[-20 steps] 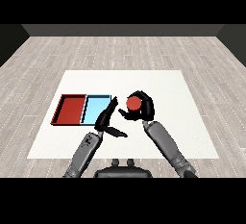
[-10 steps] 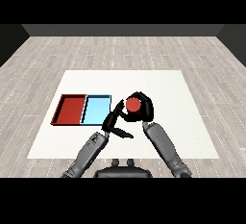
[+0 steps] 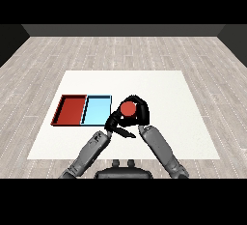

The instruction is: Pick the red can and put it in the red box

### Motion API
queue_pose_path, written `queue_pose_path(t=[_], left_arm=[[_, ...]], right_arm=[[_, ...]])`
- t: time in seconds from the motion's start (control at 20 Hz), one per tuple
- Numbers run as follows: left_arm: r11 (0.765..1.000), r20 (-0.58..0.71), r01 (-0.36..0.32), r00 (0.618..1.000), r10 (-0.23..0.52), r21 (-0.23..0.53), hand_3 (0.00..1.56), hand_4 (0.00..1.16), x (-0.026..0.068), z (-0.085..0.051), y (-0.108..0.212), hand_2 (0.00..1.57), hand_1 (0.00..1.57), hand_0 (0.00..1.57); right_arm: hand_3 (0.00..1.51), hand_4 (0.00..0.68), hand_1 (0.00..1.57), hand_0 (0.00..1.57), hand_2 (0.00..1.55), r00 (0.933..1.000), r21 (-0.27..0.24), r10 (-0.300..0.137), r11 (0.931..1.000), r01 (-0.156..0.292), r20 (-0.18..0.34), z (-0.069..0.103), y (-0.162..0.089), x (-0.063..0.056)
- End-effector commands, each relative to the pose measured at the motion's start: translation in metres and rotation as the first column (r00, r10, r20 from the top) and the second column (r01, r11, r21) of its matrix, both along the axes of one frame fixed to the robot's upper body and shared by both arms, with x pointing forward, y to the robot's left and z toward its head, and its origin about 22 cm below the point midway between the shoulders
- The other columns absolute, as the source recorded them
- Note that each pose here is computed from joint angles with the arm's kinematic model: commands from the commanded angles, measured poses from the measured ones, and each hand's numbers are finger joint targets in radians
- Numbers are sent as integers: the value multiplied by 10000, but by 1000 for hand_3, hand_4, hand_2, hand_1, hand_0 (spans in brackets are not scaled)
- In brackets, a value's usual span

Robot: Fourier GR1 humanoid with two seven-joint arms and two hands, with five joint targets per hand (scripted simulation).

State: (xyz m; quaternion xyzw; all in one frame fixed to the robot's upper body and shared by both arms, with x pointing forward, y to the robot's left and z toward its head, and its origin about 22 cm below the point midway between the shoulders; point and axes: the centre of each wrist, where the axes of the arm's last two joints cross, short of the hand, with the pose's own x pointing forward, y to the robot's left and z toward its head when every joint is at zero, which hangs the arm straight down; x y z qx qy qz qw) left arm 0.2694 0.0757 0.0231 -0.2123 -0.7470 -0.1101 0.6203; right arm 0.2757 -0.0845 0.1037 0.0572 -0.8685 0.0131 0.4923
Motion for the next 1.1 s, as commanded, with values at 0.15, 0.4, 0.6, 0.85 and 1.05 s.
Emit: queue_pose_path(t=[0.15,0.4,0.6,0.85,1.05], left_arm=[[9991,245,322,9992,-316,-274,0,0,-47,28,-52,0,0,0],[9999,368,149,9992,-151,31,0,0,204,139,-49,0,0,0],[9951,191,-953,9952,959,-277,0,0,-17,43,-191,0,0,0],[9624,48,-2697,9628,2700,-317,1539,1122,75,48,-70,1571,1571,1571],[9658,-279,-2589,9656,2584,-139,1496,1126,-78,-77,-224,1571,1571,1571]], right_arm=[[1408,657,1571,1571,1478,9995,76,305,9995,-305,-33,-39,222,74],[1407,651,1571,1571,1484,9987,107,446,9989,-449,239,221,302,85],[1405,657,1571,1571,1481,9981,361,601,9975,-605,116,185,215,52],[1405,624,1571,1571,1474,9982,419,596,9974,-593,-77,145,119,185],[1397,624,1571,1571,1467,9984,552,559,9969,-560,32,3,189,55]])
